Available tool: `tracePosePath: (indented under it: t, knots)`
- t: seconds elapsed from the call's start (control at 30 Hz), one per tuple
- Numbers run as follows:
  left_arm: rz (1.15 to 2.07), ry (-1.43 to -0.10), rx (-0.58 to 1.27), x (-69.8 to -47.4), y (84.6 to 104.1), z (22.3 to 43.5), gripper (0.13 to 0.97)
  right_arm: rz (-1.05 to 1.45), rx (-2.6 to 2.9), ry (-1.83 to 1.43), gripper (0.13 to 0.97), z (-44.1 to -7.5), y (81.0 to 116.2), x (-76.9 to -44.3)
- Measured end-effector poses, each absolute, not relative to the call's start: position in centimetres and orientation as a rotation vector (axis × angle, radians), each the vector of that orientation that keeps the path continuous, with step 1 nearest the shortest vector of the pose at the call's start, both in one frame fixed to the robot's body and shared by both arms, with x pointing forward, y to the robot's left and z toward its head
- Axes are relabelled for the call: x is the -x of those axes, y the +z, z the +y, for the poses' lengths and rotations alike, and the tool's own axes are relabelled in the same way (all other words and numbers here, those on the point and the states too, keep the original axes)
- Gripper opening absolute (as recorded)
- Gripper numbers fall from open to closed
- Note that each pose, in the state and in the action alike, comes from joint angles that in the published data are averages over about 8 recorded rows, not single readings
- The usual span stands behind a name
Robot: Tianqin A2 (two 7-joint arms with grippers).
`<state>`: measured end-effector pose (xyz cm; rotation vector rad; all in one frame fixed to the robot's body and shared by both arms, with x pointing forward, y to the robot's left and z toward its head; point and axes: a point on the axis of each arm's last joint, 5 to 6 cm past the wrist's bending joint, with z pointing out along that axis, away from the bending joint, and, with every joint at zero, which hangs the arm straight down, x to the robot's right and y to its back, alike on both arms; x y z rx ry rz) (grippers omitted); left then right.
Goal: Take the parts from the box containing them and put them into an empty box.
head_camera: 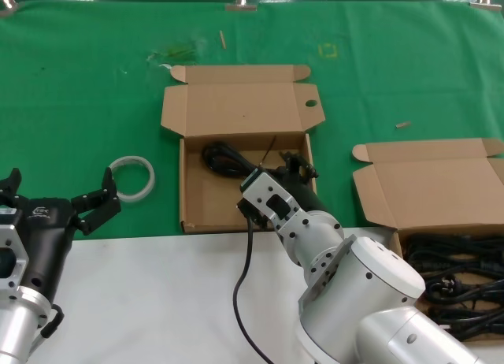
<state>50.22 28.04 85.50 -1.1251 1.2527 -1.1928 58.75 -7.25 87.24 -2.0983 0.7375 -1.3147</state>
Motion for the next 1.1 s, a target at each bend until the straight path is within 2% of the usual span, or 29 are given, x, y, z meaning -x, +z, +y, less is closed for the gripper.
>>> tracePosePath:
  t: [0.23,0.37,0.63,0.93,1.1]
  knots:
    - [1.253,-1.193,1.125,-50.2,85.5,28.0,0.965,0.738,2.098,-1.315,0.56,-7.2,87.2,-58.8]
    - [1.253,-1.193,1.125,-50.2,85.5,28.0,0.965,0.738,2.098,-1.315,0.56,-7.2,87.2,-58.8]
    - [1.253,-1.193,1.125,-50.2,85.5,28.0,0.965,0.744,2.09,-1.315,0.754,-7.3,87.2,-58.7]
    - [1.253,-1.193,1.125,-50.2,85.5,28.0,0.965,0.824,1.978,-1.312,0.888,-8.2,87.2,-58.5]
    - [1.253,-1.193,1.125,-50.2,85.5,28.0,0.965,0.882,1.886,-1.308,0.922,-9.0,87.2,-58.3]
